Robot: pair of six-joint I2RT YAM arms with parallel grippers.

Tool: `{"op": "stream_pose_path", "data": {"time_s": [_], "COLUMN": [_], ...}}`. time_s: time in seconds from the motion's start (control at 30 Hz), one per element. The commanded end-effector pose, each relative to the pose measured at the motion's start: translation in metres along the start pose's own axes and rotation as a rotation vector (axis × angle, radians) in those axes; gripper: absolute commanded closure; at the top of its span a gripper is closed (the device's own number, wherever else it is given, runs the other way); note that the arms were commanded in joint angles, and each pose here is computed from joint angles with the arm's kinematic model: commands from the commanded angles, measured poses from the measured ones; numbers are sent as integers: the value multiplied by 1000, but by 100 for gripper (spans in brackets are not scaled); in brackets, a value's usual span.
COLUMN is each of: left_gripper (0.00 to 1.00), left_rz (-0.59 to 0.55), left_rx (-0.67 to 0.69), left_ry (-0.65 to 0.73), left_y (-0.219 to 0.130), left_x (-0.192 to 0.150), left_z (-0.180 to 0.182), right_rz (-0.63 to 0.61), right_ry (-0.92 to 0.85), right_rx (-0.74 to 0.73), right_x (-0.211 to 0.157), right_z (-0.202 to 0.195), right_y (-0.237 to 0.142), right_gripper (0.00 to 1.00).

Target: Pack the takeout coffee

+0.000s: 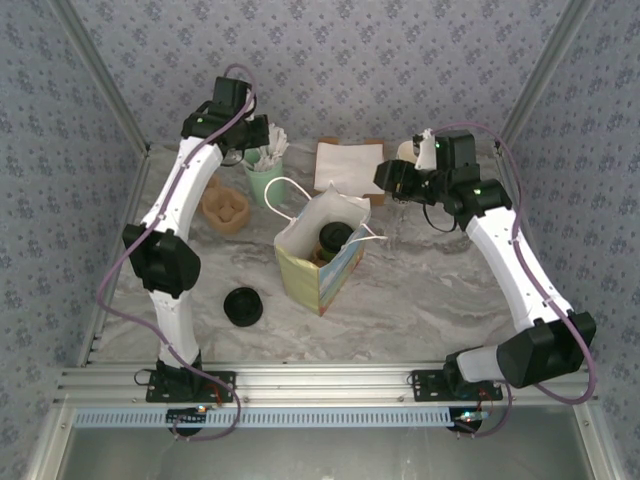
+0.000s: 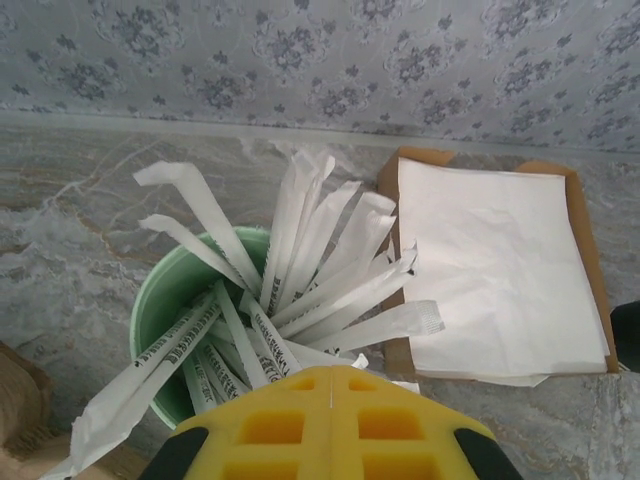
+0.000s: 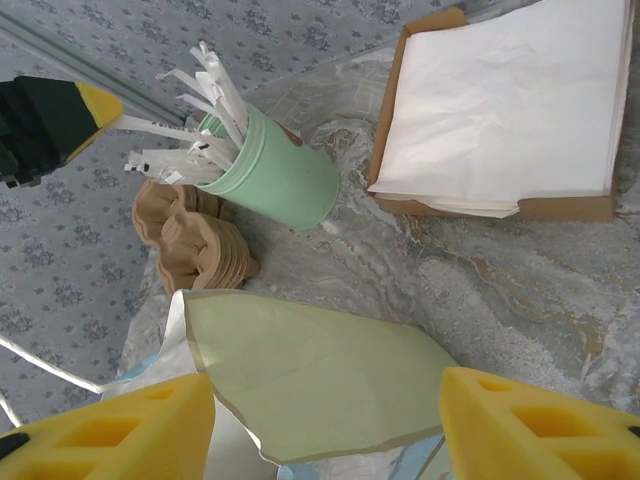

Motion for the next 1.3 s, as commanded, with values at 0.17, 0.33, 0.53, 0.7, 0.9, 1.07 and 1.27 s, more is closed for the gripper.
{"op": "stream_pose_path", "data": {"time_s": [0.17,0.33,0.53,0.7,0.9,1.07,1.27], "left_gripper": [98,97,97,97,96,96,96], "left_rz": [-182,-259,-342,-386,-354,-241,-115], "left_rx": [10,6,-45,-146,-312,-423,-467], "left_ry": [91,134,160,190,248,303,374], "left_y": [-110,-169,-237,-286,-325,-331,-325], "left_x": [33,34,29,19,-5,-30,-54], "left_z": [-24,-36,-46,-58,-77,-91,-105], "right_rz": [-51,-67,-78,-93,-138,-175,-189], "right_ry": [-28,-24,-21,-20,-16,-13,-31], "right_rx": [-9,-13,-21,-38,-77,-108,-118], "right_x": [8,11,13,16,27,41,59], "right_z": [6,3,0,-4,-13,-19,-15], "right_y": [-25,-30,-34,-38,-49,-56,-50], "right_gripper": [37,36,36,36,36,36,38]}}
Point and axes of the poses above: each hand's point on the last joint's axis, 136 mm out from that joint toward the fingers, its own y axis out along the fingers, its own z axis along the line the jaws close on, x = y × z, the point moved 8 cm from there along -y, back along the fingers, and after that the axes turned 4 degrees about y, right-handed, at the moved point
